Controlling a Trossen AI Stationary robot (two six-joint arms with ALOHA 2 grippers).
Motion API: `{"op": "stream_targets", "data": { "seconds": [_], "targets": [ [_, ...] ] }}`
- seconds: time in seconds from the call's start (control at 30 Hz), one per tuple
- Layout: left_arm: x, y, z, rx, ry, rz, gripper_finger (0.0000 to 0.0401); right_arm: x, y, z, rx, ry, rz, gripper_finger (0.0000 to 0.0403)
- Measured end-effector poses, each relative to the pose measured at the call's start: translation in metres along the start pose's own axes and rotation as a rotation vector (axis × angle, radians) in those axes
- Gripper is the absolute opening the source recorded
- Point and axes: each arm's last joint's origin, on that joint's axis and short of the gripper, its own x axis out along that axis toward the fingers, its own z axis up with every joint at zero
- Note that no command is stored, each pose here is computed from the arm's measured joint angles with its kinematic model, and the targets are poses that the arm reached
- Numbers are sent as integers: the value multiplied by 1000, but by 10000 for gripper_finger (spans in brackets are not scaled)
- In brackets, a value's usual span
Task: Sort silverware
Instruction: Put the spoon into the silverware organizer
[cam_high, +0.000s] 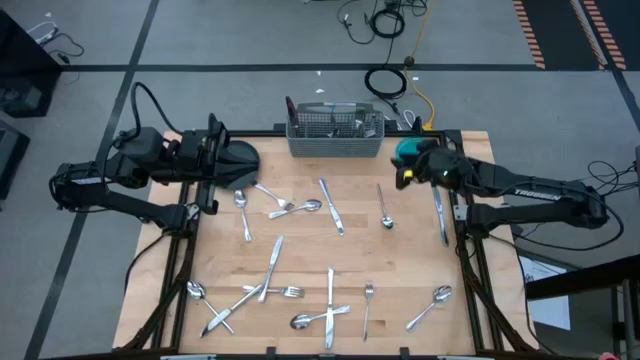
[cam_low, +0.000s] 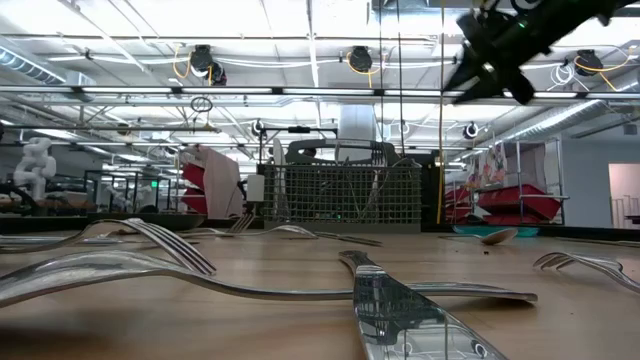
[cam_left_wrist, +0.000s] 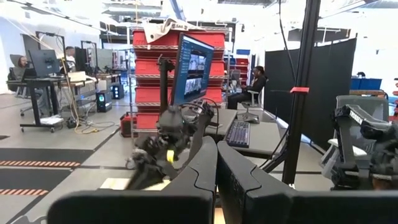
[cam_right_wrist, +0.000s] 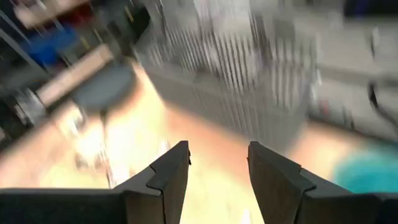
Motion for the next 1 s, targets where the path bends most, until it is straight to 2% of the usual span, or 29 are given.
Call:
{"op": "stream_targets", "data": {
  "seconds": [0.17, 0.27, 0.4, 0.57, 0.7, 0.8, 0.93, 1.0],
  "targets": [
    [7, 0, -4, 1, 22, 2, 11, 4, 9, -36, 30, 251, -73, 155],
    [11, 0, -7, -4, 35, 2, 11, 6, 21, -59, 26, 413, -70, 155],
    [12, 0, -8, -5, 43, 2, 11, -3, 43, -91, 9, 664, 32, 155],
    [20, 2, -15, 3, 84, 44, 11, -35, 65, -127, -29, 928, 164, 155],
    [43, 4, -37, 26, 207, 79, 11, -66, 77, -144, -14, 1019, 261, 155],
    [68, 3, -57, 19, 274, 32, 11, -86, 83, -154, -28, 1066, 344, 155],
    [90, 8, -66, 4, 227, -81, 11, -101, 80, -169, -134, 1130, 349, 155],
    [93, 12, -63, 3, 181, -97, 11, -104, 79, -177, -202, 1184, 343, 155]
  ]
}}
